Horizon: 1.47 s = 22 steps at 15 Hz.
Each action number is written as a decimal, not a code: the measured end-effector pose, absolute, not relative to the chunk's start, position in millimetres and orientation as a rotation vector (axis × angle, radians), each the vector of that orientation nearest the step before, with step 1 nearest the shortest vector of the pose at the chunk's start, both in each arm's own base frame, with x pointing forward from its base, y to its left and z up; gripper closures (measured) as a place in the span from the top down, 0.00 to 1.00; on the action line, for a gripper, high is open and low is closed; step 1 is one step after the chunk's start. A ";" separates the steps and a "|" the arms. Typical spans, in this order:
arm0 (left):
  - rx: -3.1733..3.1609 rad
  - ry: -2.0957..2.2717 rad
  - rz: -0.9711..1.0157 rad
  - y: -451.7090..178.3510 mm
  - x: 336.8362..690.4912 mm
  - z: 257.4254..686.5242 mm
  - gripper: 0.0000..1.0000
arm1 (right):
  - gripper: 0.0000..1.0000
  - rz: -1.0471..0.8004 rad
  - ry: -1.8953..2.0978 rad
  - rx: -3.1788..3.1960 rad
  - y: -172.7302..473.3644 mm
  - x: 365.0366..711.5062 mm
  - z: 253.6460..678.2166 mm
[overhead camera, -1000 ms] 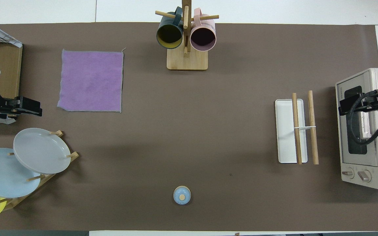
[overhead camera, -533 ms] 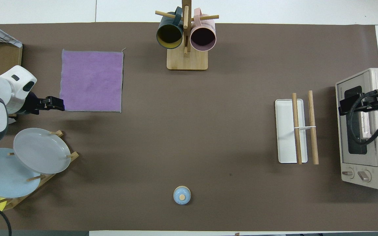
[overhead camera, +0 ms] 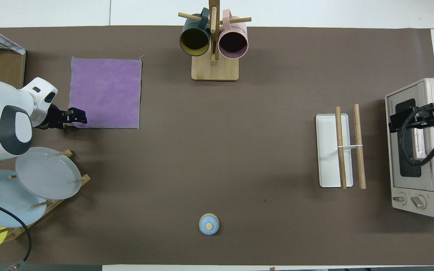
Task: Fold towel and hang on rack
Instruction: 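Move the left gripper to the purple towel edge nearest it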
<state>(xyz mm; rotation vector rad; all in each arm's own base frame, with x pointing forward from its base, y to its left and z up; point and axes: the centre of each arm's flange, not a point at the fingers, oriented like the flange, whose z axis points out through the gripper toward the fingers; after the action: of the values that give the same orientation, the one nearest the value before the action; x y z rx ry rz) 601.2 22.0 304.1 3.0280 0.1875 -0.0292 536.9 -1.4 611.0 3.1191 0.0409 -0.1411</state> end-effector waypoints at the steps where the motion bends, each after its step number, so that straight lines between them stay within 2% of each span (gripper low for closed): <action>1: 3.027 0.190 -0.017 22.8 604.0 307.8 0.89 | 1.00 -0.141 0.041 3.119 -1.4 536.9 611.0; 5: 3.023 0.211 -0.023 28.6 606.2 303.6 0.83 | 1.00 -0.141 0.041 3.119 -1.4 536.9 611.0; 10: 2.972 0.301 -0.037 37.9 606.6 296.2 0.71 | 1.00 -0.141 0.041 3.119 -1.4 536.9 611.0; 17: 2.938 0.349 -0.030 42.5 607.2 297.3 0.66 | 1.00 -0.141 0.041 3.119 -1.4 536.9 611.0; 18: 2.938 0.351 -0.027 43.3 607.8 298.2 0.58 | 1.00 -0.141 0.041 3.119 -1.4 536.9 611.0; 19: 2.938 0.351 -0.026 43.4 608.1 298.5 0.58 | 1.00 -0.141 0.041 3.119 -1.4 536.9 611.0; 20: 2.938 0.350 -0.024 43.2 608.5 299.0 0.50 | 1.00 -0.141 0.041 3.119 -1.4 536.9 611.0; 22: 2.937 0.349 -0.015 42.9 610.6 301.5 0.47 | 1.00 -0.141 0.041 3.119 -1.4 536.9 611.0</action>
<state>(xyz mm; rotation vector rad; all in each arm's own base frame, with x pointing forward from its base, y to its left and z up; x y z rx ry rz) 610.6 42.9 301.5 2.9375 0.3486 -0.0153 536.9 -1.4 611.0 3.1190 0.0409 -0.1411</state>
